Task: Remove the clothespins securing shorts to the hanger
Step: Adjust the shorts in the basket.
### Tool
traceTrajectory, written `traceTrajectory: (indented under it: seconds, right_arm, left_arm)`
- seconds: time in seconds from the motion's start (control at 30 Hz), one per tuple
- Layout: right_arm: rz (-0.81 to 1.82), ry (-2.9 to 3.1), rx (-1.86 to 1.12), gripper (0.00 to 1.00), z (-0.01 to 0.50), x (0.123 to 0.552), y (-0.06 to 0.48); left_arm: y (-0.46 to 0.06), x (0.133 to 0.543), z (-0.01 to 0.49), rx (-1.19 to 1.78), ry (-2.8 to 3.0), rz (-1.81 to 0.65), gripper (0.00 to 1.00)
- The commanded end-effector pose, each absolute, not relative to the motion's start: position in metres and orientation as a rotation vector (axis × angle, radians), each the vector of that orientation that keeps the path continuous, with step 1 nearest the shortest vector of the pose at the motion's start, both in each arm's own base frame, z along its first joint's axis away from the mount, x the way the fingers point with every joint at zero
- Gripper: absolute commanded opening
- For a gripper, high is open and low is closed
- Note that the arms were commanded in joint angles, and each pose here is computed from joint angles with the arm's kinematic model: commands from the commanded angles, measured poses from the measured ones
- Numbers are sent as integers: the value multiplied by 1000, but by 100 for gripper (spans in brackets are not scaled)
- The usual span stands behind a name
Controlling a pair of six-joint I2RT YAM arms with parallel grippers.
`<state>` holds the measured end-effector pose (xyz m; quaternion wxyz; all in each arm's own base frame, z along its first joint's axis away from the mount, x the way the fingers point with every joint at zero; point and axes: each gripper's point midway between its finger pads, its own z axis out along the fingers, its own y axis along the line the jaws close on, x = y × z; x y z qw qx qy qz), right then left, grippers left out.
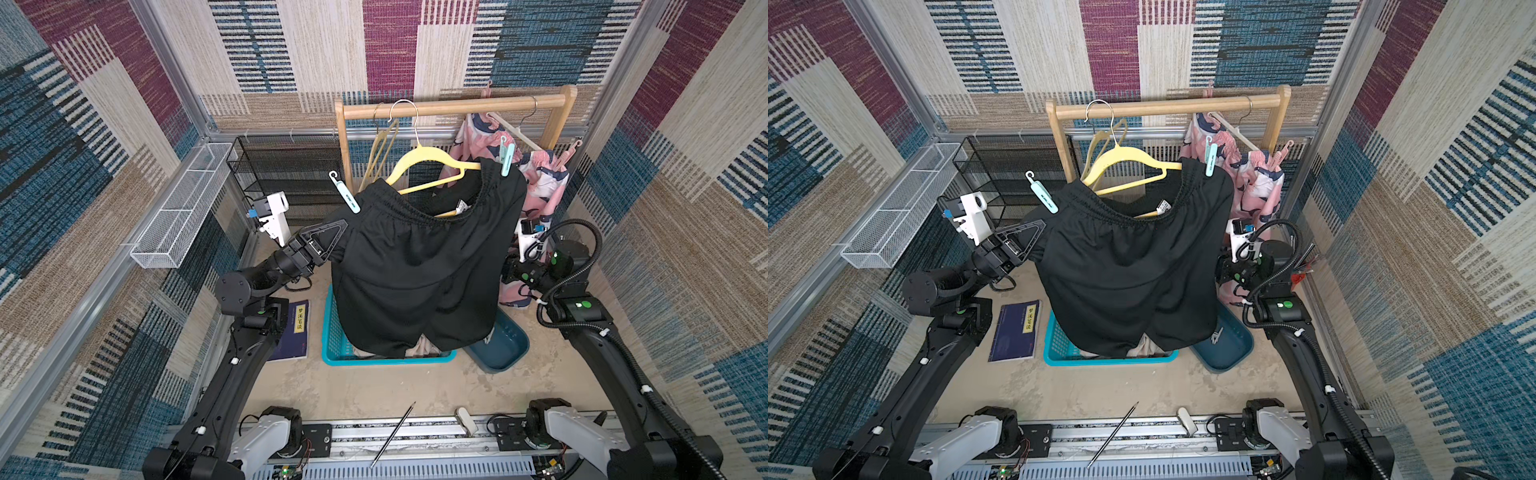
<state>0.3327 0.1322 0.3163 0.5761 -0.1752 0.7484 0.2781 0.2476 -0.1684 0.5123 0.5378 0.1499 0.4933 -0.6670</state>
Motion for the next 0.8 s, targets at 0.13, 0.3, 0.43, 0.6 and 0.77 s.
traceTrajectory:
  seconds: [0.13,0.3,0.43,0.6,0.77]
  right_arm:
    - [769,1674,-509,60,309,322,178]
    - [827,1682,-564,60,295,320,210]
    - [890,1664,-588,60,291,309,240]
    - [922,1712,-632,60,269,299,274]
    - [949,1780,-667,60,239,286,300]
  left_arm:
    - [-158,250,517,406,1052,-1535,0]
    - [-156,258,504,397,1073,-1554,0]
    - [-156,258,494,404,1115,-1511,0]
    - [-157,253,482,431,1144,-1478,0]
    - [-159,249,461,458,1188,-1493,0]
